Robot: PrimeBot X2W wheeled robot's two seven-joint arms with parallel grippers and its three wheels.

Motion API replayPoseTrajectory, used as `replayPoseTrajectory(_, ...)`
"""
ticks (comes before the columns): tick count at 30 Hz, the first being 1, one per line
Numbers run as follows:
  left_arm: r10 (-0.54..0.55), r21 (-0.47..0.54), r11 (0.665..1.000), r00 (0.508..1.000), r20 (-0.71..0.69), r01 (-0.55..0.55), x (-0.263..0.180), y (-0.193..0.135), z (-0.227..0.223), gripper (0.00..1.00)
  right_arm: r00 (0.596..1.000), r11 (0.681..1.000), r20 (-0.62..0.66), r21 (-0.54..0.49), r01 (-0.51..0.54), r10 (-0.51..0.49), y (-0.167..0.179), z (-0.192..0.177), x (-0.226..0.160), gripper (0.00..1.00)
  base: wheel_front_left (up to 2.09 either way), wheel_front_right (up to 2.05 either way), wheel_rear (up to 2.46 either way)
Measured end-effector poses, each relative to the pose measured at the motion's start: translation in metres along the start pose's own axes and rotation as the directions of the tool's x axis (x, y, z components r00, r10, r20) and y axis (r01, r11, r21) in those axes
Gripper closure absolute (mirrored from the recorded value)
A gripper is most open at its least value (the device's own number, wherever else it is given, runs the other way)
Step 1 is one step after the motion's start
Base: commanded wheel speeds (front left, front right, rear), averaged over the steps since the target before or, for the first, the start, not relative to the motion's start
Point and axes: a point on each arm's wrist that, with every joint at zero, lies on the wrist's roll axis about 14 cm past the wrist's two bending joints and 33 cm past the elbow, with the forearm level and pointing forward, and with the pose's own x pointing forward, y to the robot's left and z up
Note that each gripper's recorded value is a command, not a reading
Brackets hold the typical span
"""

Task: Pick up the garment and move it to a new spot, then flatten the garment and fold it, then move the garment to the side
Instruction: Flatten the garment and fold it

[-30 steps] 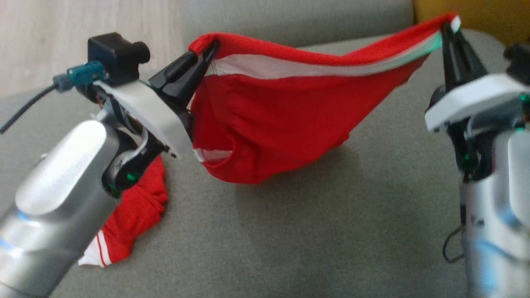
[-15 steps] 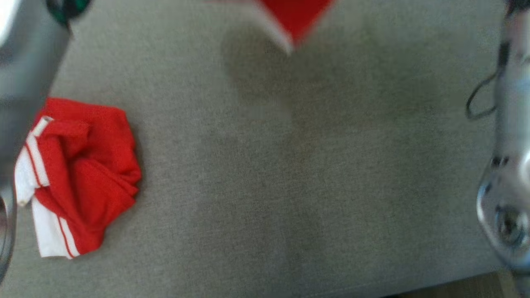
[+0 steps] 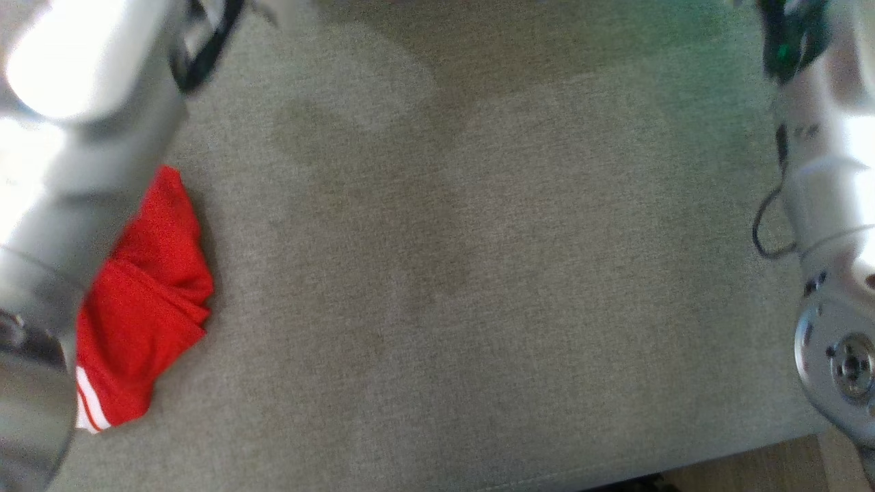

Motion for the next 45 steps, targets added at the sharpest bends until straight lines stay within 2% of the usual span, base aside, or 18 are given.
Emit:
replayPoseTrajectory(8,-0.122,-0.117,0.989,0.961,-0.246,0.096,-0.074,-0.064,-0.090,1.00,0.959,0.998,-0.281,-0.058,0.015,-0.031,-0.023,-0.080,-0.058,1.00,0.00,0.00,0.00)
replayPoseTrajectory(15,-0.201,-0.180,0.972,0.937,-0.285,0.154,-0.114,-0.114,-0.092,1.00,0.916,0.997,-0.396,-0.053,0.052,-0.069,-0.046,-0.104,-0.106,1.00,0.00,0.00,0.00)
replayPoseTrajectory(20,-0.234,-0.202,0.962,0.932,-0.276,0.182,-0.130,-0.153,-0.083,1.00,0.906,0.995,-0.412,-0.006,0.101,-0.094,-0.061,-0.105,-0.133,1.00,0.00,0.00,0.00)
replayPoseTrajectory(27,-0.249,-0.203,0.958,0.940,-0.234,0.204,-0.144,-0.192,-0.059,1.00,0.911,0.989,-0.396,0.040,0.143,-0.116,-0.081,-0.098,-0.170,1.00,0.00,0.00,0.00)
replayPoseTrajectory(33,-0.301,-0.265,0.932,0.935,-0.187,0.247,-0.164,-0.242,-0.040,1.00,0.917,0.973,-0.370,0.108,0.202,-0.150,-0.107,-0.090,-0.204,1.00,0.00,0.00,0.00)
replayPoseTrajectory(37,-0.329,-0.284,0.919,0.929,-0.170,0.274,-0.171,-0.265,-0.030,1.00,0.922,0.961,-0.345,0.139,0.237,-0.177,-0.124,-0.086,-0.221,1.00,0.00,0.00,0.00)
replayPoseTrajectory(39,-0.361,-0.314,0.900,0.920,-0.153,0.301,-0.176,-0.284,-0.023,1.00,0.923,0.953,-0.327,0.148,0.263,-0.204,-0.138,-0.083,-0.233,1.00,0.00,0.00,0.00)
replayPoseTrajectory(45,-0.336,-0.349,0.899,0.929,-0.158,0.266,-0.175,-0.282,-0.026,1.00,0.934,0.955,-0.293,0.150,0.256,-0.204,-0.137,-0.074,-0.227,1.00,0.00,0.00,0.00)
